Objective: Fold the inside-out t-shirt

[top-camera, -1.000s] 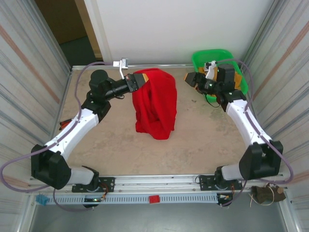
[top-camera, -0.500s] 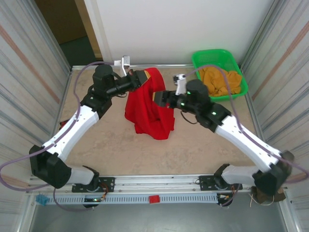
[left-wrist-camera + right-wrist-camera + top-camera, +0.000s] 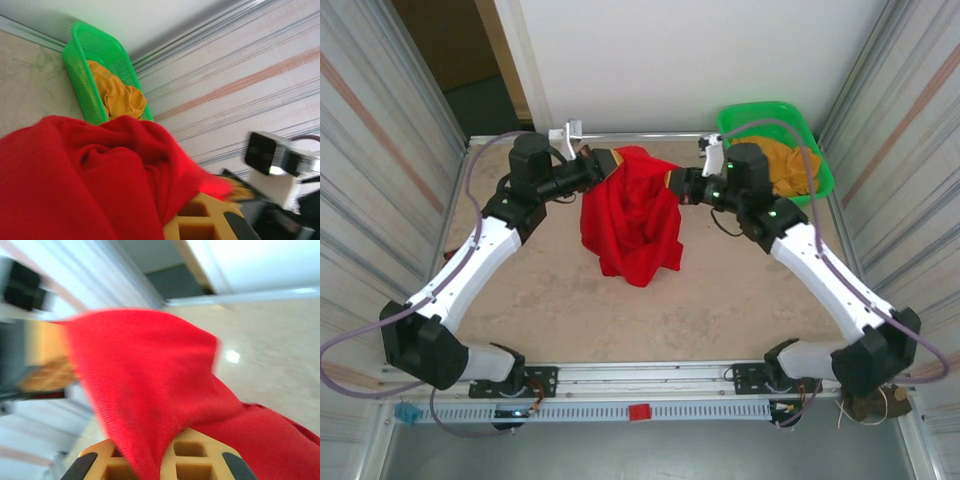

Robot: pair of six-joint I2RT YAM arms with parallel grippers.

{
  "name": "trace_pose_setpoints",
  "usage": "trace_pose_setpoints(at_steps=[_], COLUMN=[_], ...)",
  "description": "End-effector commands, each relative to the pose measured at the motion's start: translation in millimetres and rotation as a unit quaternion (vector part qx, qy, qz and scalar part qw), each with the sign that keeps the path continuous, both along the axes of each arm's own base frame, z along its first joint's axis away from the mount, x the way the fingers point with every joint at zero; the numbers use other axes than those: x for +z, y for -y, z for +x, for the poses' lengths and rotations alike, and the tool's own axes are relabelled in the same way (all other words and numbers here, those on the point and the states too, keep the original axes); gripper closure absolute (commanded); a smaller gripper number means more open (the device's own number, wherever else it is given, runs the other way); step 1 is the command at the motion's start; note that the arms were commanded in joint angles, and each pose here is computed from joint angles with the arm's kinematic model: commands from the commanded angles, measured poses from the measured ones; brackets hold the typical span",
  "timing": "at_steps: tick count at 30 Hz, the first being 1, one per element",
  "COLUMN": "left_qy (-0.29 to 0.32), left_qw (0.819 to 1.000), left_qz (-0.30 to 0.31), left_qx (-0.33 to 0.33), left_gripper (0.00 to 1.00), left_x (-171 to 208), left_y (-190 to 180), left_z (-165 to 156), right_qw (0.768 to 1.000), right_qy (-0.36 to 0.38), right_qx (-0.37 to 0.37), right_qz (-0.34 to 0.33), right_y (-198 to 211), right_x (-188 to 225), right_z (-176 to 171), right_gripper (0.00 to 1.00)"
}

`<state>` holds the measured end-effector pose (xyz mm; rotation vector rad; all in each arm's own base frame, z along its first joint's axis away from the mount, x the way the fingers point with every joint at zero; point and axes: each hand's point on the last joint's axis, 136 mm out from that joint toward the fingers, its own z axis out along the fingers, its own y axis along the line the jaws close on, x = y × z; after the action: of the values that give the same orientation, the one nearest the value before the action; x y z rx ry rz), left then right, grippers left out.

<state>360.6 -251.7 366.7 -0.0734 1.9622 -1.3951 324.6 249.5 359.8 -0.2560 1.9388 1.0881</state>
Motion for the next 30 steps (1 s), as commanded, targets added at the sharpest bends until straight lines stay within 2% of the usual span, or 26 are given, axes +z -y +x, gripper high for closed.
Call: trace_pose_setpoints(at_steps=[1, 2, 4, 9, 16, 25, 30], left_qy=[0.019, 0.022, 0.029, 0.063, 0.115, 0.105, 0.133], left_qw=[0.999, 0.999, 0.998, 0.995, 0.987, 0.985, 0.984], left_qz=[0.024, 0.035, 0.051, 0.073, 0.111, 0.133, 0.097], left_qx=[0.024, 0.028, 0.031, 0.034, 0.031, -0.026, -0.061], left_gripper=[0.79, 0.7, 0.59, 0.48, 0.4, 0.38, 0.33], left_x=[-12.3, -18.5, -26.2, -26.9, -25.5, -56.8, -52.6], left_y=[-15.1, -18.1, -21.9, -32.0, -30.1, 25.6, 51.3], left_z=[15.2, 17.6, 17.8, -0.9, -33.5, -21.4, -15.1], right_qw=[0.987, 0.983, 0.98, 0.981, 0.98, 0.975, 0.974], right_qy=[0.069, 0.076, 0.081, 0.077, 0.057, 0.053, 0.049], right_qx=[0.113, 0.125, 0.132, 0.127, 0.146, 0.174, 0.178], right_qz=[0.09, 0.107, 0.123, 0.122, 0.119, 0.125, 0.13], right_y=[1.7, 5.1, 11.6, 19.8, 21.0, 15.7, 11.6], right_x=[64.5, 76.1, 92.3, 100.5, 90.9, 98.9, 99.6], right_z=[-45.3, -49.7, -50.4, -40.3, -31.0, -32.3, -27.4], right_gripper=[1.0, 1.0, 1.0, 1.0, 1.0, 1.0, 1.0])
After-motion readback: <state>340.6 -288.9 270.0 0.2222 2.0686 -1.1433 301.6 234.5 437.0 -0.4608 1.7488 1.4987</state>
